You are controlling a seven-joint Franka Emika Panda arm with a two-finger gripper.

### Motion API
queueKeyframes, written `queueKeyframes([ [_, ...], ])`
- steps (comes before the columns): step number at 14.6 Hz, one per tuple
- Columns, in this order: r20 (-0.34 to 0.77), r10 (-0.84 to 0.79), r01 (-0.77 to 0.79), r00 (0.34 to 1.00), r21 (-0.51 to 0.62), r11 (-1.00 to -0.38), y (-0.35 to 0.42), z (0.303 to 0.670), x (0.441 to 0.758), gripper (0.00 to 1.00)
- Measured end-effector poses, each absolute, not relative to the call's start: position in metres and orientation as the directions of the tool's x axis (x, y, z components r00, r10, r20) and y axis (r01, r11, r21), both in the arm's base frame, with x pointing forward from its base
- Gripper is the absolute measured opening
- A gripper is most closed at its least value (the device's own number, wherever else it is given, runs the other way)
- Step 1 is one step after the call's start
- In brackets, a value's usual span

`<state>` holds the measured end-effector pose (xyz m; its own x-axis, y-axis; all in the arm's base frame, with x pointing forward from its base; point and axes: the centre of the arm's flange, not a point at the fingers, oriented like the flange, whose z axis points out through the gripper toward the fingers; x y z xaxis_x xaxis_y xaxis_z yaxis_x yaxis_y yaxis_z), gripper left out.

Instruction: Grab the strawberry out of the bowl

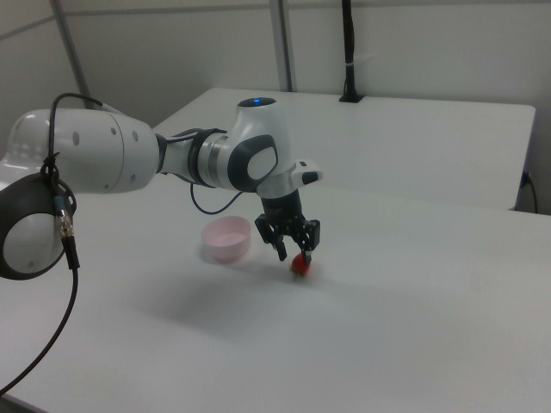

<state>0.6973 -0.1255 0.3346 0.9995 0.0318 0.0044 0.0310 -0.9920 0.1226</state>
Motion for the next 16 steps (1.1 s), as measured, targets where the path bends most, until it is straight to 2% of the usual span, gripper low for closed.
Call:
queueKeyframes([
  [1, 0.005, 0.033, 0.033, 0.999, 0.123, -0.992, -0.124, 0.335, 0.698, 0.66],
  [3, 0.013, 0.039, 0.037, 0.999, 0.124, -0.992, -0.121, 0.340, 0.698, 0.94],
  [4, 0.021, 0.040, 0.037, 0.999, 0.124, -0.992, -0.119, 0.346, 0.699, 1.00],
  [7, 0.032, 0.017, 0.013, 0.999, 0.123, -0.992, -0.100, 0.379, 0.696, 1.00],
  [10, 0.006, -0.019, -0.020, 1.000, 0.121, -0.993, -0.053, 0.442, 0.679, 1.00],
  [14, -0.006, -0.172, -0.170, 0.985, 0.126, -0.977, 0.013, 0.536, 0.631, 1.00],
  [16, -0.023, -0.179, -0.174, 0.984, 0.131, -0.976, 0.028, 0.557, 0.612, 1.00],
])
